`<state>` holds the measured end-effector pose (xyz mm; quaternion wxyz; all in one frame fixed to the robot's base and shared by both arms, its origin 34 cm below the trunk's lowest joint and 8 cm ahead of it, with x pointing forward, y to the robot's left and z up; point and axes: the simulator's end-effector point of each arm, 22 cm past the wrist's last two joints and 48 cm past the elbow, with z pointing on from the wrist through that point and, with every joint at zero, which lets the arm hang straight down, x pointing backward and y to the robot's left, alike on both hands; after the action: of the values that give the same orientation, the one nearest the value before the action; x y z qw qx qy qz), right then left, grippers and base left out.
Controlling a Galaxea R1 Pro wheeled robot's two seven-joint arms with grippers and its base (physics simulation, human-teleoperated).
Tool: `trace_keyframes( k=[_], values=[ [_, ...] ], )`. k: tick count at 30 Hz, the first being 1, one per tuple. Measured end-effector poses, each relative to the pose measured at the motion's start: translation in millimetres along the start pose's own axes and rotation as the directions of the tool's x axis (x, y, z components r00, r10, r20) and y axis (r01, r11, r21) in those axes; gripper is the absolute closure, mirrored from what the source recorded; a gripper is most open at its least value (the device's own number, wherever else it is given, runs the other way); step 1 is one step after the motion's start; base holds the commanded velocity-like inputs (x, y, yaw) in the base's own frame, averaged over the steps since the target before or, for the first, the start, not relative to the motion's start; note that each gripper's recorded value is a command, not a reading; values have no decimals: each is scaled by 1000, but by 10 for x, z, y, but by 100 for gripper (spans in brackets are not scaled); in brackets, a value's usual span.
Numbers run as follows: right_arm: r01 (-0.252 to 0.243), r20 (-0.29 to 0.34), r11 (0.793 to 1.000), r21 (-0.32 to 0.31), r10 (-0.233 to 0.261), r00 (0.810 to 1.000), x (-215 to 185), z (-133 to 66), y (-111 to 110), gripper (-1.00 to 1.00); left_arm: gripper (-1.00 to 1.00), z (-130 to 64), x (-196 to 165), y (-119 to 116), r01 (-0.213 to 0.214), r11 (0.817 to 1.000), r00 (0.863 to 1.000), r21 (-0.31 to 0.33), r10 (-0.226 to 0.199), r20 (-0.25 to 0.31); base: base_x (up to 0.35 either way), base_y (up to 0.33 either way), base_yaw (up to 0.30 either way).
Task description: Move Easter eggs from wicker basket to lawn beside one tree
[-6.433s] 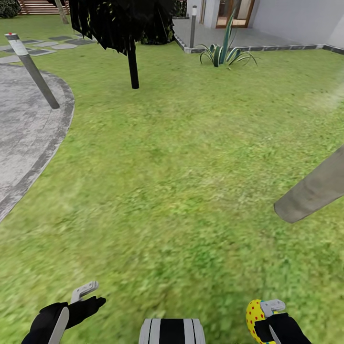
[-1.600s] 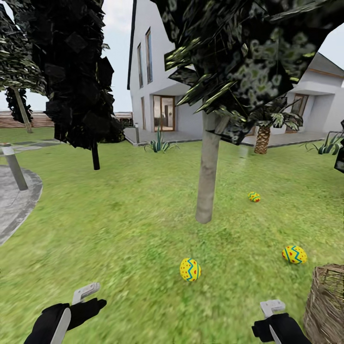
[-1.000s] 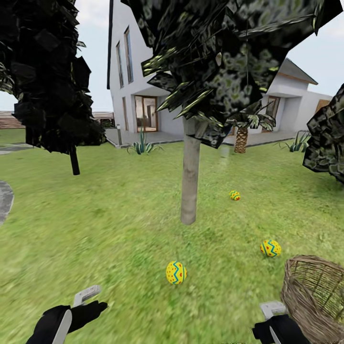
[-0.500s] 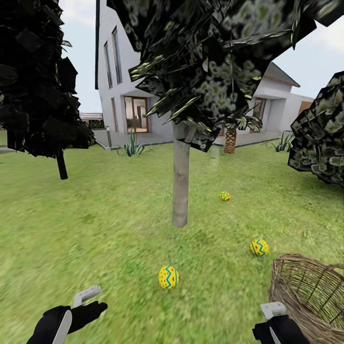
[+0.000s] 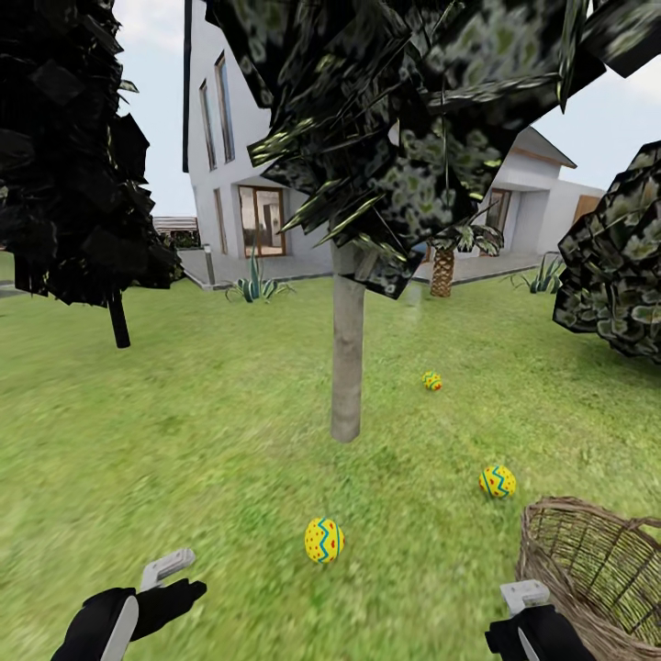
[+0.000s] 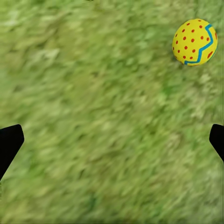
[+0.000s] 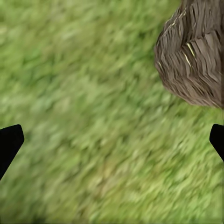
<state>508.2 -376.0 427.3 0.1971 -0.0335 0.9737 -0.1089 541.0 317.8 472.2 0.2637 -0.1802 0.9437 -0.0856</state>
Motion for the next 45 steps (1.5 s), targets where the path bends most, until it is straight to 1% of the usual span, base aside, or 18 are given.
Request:
trace_keyframes(
  k=[7, 15, 27, 37, 45],
  values=[
    [1, 0, 1000, -2, -1, 1000, -82, -121, -27, -100, -100, -109, -94, -47, 0, 1000, 1000, 0, 0, 0, -33, -1, 0],
    [0, -2, 1000, -2, 0, 1000, -170, -255, -66, -100, -100, -220, -169, -150, -4, 1000, 1000, 4, 5, -4, -310, -64, -8],
    [0, -2, 1000, -3, 0, 1000, -301, -462, -122, -100, -100, -408, -320, -234, -4, 1000, 1000, 5, 4, -4, -319, -25, -253],
    [-1, 1, 1000, -3, 1, 1000, -418, -643, -166, -100, -100, -575, -452, -299, -2, 1000, 1000, 7, 2, 0, -22, 0, -283],
    [-1, 2, 1000, -3, 1, 1000, -502, -779, -201, -100, -100, -699, -542, -348, -2, 1000, 1000, 7, 2, -1, 0, 0, -58]
  ],
)
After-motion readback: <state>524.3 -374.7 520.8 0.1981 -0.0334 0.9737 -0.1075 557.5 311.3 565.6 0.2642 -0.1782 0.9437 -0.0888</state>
